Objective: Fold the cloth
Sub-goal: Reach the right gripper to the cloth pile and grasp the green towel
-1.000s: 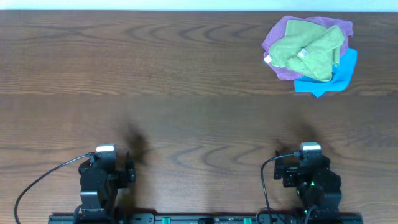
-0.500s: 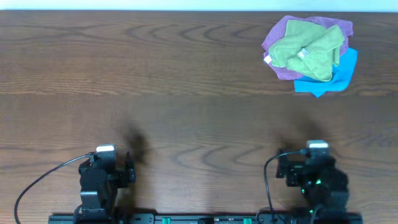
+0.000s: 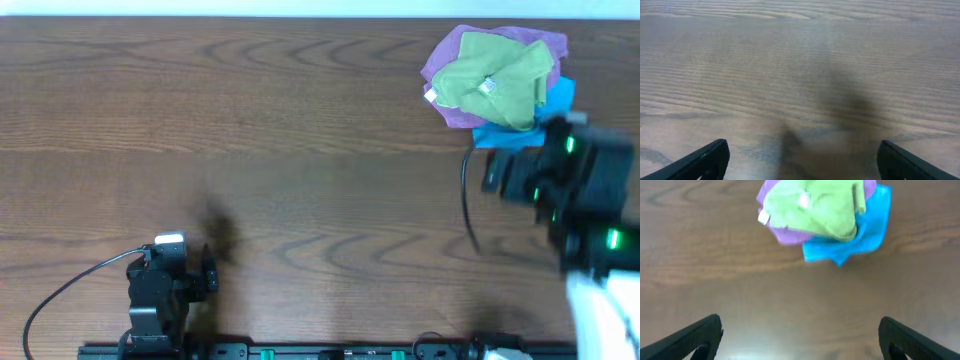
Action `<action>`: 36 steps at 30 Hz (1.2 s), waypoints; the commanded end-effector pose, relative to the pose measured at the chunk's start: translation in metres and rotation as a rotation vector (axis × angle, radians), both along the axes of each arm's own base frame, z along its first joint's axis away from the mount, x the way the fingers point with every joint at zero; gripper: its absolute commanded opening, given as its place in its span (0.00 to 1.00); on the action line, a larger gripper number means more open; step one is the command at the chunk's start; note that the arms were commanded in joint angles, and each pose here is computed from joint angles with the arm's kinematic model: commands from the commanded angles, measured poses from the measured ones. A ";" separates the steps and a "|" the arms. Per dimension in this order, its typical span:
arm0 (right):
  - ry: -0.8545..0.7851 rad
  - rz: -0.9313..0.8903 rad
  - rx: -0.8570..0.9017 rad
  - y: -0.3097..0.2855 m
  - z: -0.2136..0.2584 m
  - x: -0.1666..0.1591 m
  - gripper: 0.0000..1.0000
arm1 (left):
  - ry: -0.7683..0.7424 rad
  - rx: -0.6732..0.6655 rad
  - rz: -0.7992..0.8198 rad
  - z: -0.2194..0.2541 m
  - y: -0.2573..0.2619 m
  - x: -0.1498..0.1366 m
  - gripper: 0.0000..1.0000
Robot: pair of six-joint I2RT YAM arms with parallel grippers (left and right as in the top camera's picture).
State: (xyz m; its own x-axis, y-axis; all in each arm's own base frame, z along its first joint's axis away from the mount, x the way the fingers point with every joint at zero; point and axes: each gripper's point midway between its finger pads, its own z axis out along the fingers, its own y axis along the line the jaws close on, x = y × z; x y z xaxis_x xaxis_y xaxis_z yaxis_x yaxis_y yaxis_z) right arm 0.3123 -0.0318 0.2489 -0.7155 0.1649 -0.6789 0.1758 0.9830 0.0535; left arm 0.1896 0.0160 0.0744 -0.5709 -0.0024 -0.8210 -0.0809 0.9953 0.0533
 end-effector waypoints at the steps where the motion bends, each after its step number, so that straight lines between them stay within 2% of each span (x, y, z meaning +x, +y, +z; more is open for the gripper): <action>1: 0.028 -0.040 0.007 -0.013 0.009 0.036 0.99 | 0.006 0.015 0.003 -0.003 0.002 -0.001 0.95; 8: 0.071 -0.043 -0.019 -0.041 0.000 0.117 0.99 | 0.006 0.015 0.003 -0.004 0.002 -0.001 0.95; 14: 0.029 0.005 -0.072 -0.051 -0.016 0.170 0.99 | 0.006 0.015 0.003 -0.003 0.002 -0.001 0.95; 21: 0.018 0.026 -0.093 -0.056 -0.043 0.197 0.99 | 0.006 0.015 0.003 -0.003 0.002 -0.001 0.95; 30: 0.012 -0.080 -0.014 -0.077 -0.104 0.234 0.99 | 0.006 0.015 0.003 -0.004 0.002 -0.001 0.95; 36: 0.024 -0.098 0.008 -0.078 -0.130 0.244 0.96 | 0.006 0.015 0.003 -0.004 0.002 -0.001 0.95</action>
State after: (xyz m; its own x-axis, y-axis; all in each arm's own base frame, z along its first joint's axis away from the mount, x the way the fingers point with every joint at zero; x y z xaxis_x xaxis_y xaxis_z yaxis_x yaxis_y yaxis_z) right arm 0.5517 -0.1047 0.1174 -0.7308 0.2038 -0.6515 0.2425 0.9696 0.0312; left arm 0.1896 0.0160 0.0745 -0.5702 -0.0024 -0.8215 -0.0809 0.9953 0.0533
